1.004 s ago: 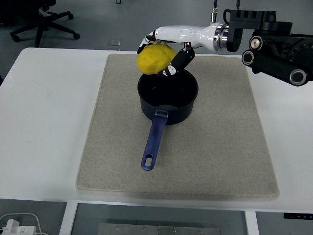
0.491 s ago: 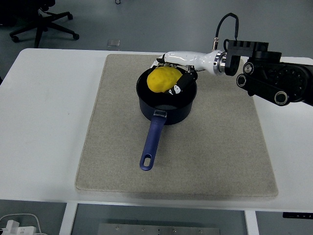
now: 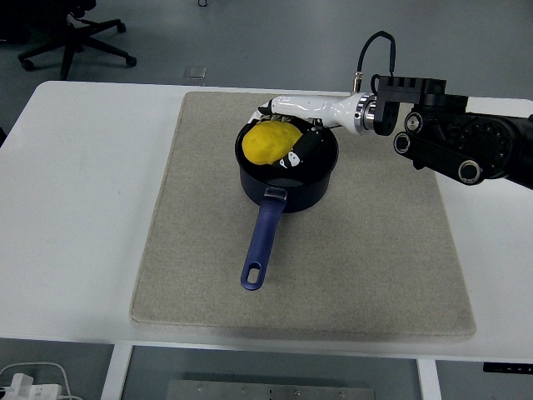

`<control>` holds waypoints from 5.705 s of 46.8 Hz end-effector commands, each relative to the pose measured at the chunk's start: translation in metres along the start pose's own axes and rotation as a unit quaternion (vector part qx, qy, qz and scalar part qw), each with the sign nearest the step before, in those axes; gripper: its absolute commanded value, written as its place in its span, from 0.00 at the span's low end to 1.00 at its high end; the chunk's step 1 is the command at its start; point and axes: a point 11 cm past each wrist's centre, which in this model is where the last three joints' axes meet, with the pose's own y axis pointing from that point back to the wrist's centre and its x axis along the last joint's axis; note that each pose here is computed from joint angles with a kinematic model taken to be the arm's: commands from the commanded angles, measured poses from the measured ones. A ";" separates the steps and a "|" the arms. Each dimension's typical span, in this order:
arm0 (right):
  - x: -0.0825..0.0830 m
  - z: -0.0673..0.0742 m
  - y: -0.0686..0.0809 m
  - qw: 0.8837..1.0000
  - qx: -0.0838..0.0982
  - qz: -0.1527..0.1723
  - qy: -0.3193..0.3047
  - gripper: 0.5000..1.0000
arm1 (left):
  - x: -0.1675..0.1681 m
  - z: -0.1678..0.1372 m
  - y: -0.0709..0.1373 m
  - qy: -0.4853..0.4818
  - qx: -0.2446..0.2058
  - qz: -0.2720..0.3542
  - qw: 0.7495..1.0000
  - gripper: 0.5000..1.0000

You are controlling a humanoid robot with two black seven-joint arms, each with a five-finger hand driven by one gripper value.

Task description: Put the potato in the blue pot

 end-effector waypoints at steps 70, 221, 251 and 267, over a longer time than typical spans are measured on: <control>0.096 0.099 0.103 0.934 -0.053 0.242 -0.257 0.85 | 0.000 0.000 0.000 0.000 0.000 -0.001 1.000 0.99; -0.018 0.213 0.178 0.696 -0.081 0.438 -0.563 0.86 | 0.002 0.006 -0.001 0.003 -0.005 0.002 1.000 0.99; -0.013 0.210 0.176 0.699 -0.076 0.437 -0.561 0.86 | 0.002 0.006 -0.001 0.003 -0.005 0.002 1.000 0.99; -0.011 0.210 0.177 0.698 -0.074 0.439 -0.561 0.86 | 0.002 0.006 -0.001 0.003 -0.005 0.002 1.000 0.99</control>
